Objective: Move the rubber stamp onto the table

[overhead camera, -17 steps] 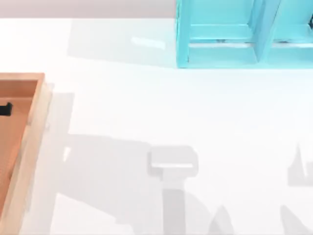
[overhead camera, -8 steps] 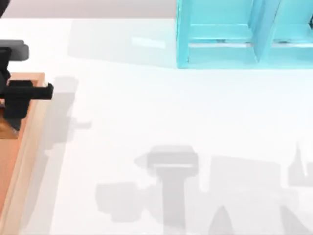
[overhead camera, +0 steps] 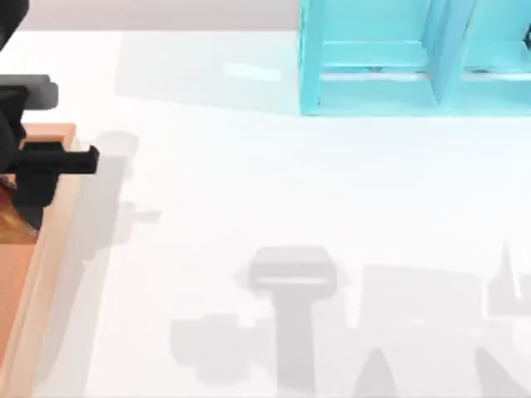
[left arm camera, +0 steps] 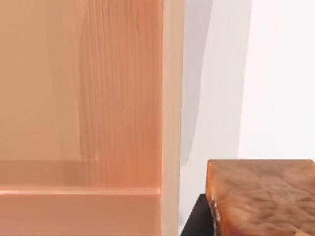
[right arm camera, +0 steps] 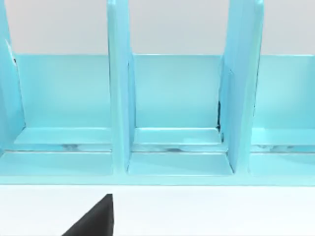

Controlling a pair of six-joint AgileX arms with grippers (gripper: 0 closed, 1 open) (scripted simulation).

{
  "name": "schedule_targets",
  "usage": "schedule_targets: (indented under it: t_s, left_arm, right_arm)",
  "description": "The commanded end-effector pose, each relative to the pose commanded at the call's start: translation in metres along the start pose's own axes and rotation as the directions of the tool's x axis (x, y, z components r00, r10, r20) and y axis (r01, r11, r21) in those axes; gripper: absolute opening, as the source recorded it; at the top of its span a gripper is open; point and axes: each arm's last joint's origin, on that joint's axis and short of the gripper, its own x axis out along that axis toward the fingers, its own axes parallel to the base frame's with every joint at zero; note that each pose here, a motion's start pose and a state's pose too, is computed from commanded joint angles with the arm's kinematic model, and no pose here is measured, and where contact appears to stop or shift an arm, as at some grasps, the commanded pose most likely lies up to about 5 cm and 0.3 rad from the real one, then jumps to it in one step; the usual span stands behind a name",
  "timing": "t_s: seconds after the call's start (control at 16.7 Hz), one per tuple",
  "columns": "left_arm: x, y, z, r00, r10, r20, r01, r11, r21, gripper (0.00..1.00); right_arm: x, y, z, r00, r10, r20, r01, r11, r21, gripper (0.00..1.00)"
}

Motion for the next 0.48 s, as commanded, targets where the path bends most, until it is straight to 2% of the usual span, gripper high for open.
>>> schedule_targets:
  t_s: [0.24,0.36,0.48]
  left_arm:
    - [0.006,-0.023,0.030,0.999,-0.020,0.036,0.020,1.000,0.001,0.00]
    - [0.025,-0.040,0.056,1.000,-0.019,0.020,0.019,1.000,0.002,0.00]
    - [0.058,-0.059,0.083,1.000,-0.006,-0.028,0.006,1.000,0.003,0.00]
  right_arm:
    - [0.000,0.000,0.000,1.000,0.000,0.000,0.000,1.000,0.000,1.00]
    - [0.000,0.000,0.000,1.000,0.000,0.000,0.000,1.000,0.000,1.00]
    - [0.000,0.000,0.000,1.000,0.000,0.000,0.000,1.000,0.000,1.00]
